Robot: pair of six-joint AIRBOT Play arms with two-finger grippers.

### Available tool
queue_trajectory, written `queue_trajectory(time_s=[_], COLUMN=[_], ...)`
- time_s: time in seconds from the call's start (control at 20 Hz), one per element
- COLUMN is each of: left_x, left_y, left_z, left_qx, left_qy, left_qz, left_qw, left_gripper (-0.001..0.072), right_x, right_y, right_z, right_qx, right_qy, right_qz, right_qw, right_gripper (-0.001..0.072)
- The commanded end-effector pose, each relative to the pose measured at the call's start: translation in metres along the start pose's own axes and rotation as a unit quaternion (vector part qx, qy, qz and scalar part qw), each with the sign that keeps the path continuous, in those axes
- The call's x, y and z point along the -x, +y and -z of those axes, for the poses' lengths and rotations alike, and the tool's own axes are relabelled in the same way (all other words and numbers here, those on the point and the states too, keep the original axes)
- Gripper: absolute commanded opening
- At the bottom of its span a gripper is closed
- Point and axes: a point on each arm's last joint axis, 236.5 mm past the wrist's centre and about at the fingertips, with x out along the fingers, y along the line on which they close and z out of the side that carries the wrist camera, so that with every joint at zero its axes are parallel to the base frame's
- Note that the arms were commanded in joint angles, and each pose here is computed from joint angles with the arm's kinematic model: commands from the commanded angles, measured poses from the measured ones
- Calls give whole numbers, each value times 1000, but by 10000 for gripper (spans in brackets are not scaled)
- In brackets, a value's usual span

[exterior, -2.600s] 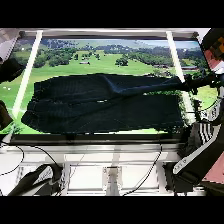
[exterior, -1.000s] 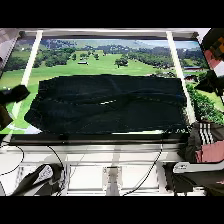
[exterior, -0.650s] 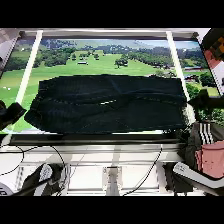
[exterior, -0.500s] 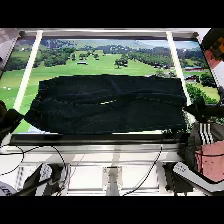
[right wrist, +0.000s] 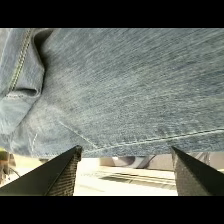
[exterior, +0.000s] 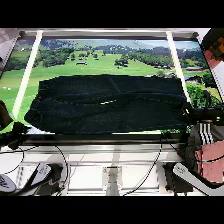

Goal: Fold the clothes and pants, and hang the long-sleeved shirts on hangers.

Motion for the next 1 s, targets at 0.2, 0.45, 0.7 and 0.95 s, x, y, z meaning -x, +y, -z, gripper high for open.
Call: queue_trajectory(time_s=[0.2, 0.45, 0.7, 0.95], left_x=[-40, -61, -72, -71], left_y=[-12, -22, -16, -22], left_z=[-16, -20, -26, -32], left_qx=[-19, -17, -17, -32], left_qy=[3, 8, -1, -16], left_qz=[86, 140, 138, 151], left_qw=[996, 990, 990, 988], left_gripper=[395, 300, 300, 194], right_x=[-3, -2, -1, 1], right_y=[17, 26, 41, 49], right_z=[20, 32, 26, 23], right_qx=[-6, -21, -29, -31], right_qy=[43, 69, 57, 51], right_qz=[-26, -43, -74, -92], right_qw=[999, 996, 995, 994], right_gripper=[627, 627, 627, 626])
